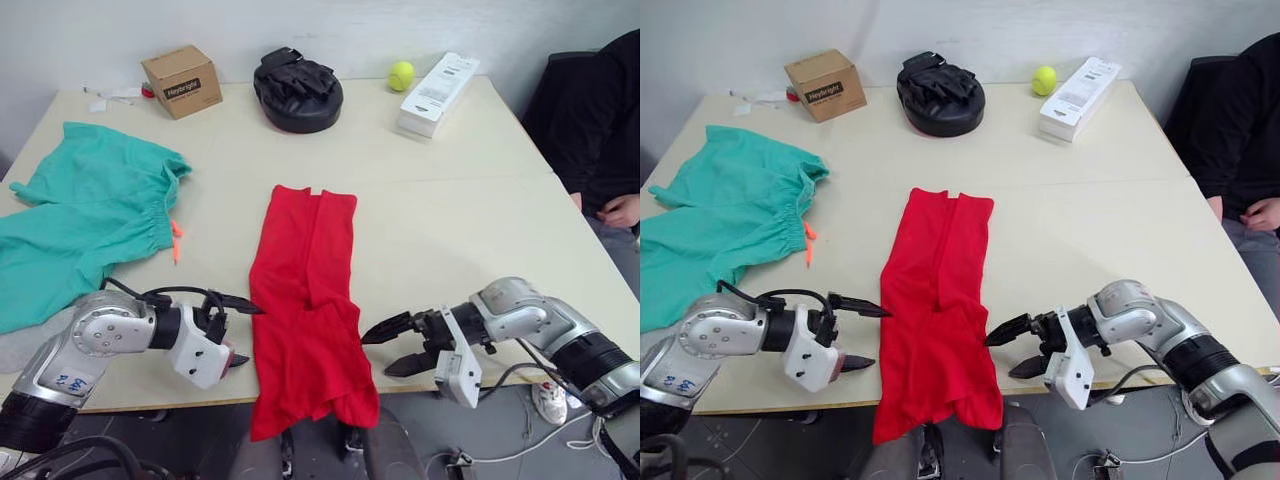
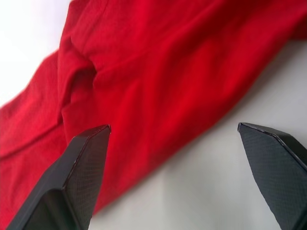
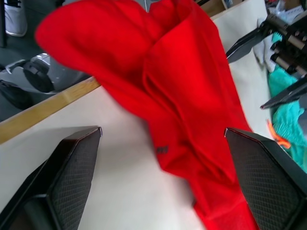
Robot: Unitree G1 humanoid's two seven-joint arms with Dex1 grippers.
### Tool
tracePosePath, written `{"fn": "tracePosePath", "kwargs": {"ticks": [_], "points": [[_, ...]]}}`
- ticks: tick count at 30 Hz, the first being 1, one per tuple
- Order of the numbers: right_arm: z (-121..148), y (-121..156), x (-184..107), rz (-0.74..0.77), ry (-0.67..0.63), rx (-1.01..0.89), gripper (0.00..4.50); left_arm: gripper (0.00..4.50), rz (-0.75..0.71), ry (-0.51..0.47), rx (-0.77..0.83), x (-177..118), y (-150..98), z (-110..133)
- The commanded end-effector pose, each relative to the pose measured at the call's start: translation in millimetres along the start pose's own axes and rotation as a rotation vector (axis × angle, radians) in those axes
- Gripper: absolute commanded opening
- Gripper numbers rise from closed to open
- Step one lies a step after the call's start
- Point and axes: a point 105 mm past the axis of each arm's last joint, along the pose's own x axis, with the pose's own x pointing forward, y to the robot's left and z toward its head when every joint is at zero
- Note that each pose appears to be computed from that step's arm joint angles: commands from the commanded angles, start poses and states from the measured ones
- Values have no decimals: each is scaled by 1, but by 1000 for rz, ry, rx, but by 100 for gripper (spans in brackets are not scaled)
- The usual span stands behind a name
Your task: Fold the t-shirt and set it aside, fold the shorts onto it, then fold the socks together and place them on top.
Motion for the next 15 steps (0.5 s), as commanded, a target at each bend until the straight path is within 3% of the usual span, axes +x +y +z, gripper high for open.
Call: {"fn": "tracePosePath", "kwargs": {"ticks": [1,3,7,10,15], "points": [[1,1,14,6,-11,-3,418,448,-68,-65,6,17,-15,12],[2,1,19,4,-15,-7,418,429,-87,-83,11,18,-18,17],[1,4,26,5,-18,4,418,319,-116,-115,-18,20,-25,24],[-6,6,28,-26,8,132,356,218,-127,-115,-73,22,-30,22],[-9,0,21,-58,23,208,185,53,-151,-102,-146,17,-35,17]]}}
